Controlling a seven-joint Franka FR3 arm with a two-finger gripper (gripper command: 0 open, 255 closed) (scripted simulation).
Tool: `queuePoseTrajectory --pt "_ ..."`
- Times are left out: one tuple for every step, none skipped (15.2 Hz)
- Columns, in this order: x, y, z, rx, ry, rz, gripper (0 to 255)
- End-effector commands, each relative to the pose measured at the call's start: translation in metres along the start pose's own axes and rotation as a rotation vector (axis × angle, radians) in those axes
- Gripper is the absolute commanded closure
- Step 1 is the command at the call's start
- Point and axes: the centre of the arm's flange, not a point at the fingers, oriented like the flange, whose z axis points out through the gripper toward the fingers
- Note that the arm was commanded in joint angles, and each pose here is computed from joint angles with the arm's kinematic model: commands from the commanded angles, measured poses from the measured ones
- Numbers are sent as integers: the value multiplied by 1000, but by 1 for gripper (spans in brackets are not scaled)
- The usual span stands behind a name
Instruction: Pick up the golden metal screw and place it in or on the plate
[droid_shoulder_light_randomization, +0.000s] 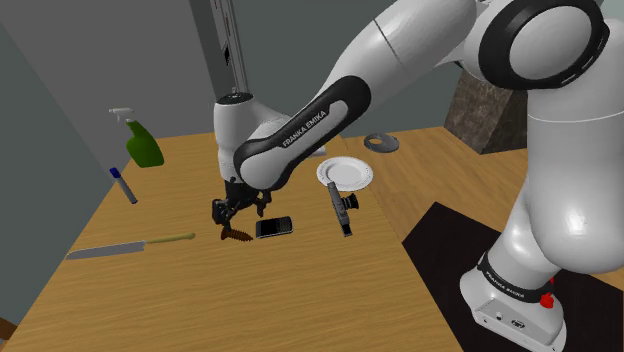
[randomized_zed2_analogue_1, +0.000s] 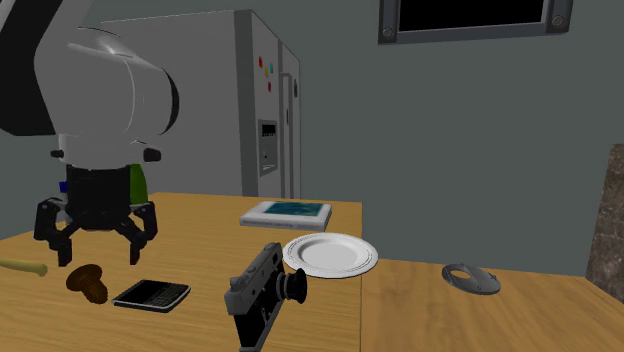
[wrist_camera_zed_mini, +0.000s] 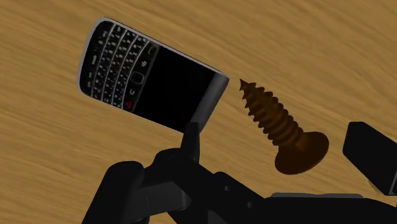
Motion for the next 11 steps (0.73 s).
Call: queuePoseTrajectory --pt "10 -16 18 1 -1 1 0" --pt "10 -18 20 1 -1 2 0" --pt "10 -18 25 1 -1 2 0" --pt "10 -18 31 1 -1 2 0" --pt "10 -18 36 1 -1 2 0" --pt "10 -18 41 1 -1 2 0" --pt "10 -18 46 1 -1 2 0" --pt "10 -18 52 1 -1 2 0" --pt "10 -18 60 1 -1 2 0" --pt "10 -18 60 1 -1 2 0" --pt "10 -18 60 1 -1 2 0"
